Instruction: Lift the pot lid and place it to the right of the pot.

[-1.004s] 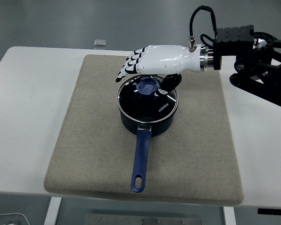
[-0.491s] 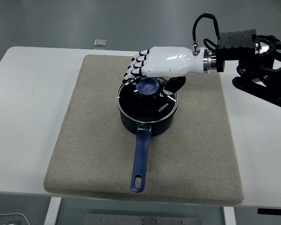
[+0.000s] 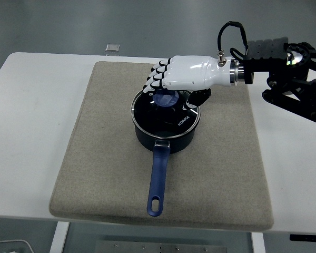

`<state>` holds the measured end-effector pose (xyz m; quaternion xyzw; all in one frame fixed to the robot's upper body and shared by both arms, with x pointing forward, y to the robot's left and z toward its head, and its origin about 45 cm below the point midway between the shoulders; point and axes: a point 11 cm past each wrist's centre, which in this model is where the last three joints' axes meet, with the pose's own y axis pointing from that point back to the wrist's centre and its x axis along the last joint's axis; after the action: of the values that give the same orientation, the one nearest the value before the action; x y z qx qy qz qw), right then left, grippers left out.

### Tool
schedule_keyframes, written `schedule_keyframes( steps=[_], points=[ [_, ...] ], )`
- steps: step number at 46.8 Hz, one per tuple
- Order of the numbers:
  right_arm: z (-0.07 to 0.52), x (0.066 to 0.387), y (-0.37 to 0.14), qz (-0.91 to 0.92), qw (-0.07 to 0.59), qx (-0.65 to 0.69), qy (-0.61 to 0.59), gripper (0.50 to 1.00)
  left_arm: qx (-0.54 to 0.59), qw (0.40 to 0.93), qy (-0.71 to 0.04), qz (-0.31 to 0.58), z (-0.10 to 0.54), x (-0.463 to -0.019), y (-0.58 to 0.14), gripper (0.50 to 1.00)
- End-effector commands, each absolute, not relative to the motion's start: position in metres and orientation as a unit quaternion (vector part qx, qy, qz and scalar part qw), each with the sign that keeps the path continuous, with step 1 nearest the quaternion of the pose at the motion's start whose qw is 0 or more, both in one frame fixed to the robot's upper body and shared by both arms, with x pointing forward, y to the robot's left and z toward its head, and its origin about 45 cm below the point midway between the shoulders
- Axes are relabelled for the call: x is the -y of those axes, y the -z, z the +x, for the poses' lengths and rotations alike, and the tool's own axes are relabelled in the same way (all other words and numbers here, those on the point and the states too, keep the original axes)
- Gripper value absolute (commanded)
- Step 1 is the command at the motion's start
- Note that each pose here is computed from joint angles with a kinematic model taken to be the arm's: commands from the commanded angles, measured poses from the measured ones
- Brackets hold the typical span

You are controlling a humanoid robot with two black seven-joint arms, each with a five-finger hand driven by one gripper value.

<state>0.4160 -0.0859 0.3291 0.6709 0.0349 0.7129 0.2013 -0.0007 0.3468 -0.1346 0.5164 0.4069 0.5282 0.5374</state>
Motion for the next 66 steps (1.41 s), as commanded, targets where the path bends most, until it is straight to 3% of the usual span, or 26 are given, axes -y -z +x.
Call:
schedule_keyframes(
  steps=[1,66],
  points=[
    [0.415,0.083,-0.328,0.671,0.195,-0.033,-0.714,0.893,-0.407,0.537,-0.528,0.517,-0.001,-0.347,0.135,1.0],
    [0.418,0.07,-0.308,0.661,0.197,-0.044,-0.723,0.891,-0.407,0.537,-0.528,0.516,-0.001,-0.347,0.135,1.0]
  ],
)
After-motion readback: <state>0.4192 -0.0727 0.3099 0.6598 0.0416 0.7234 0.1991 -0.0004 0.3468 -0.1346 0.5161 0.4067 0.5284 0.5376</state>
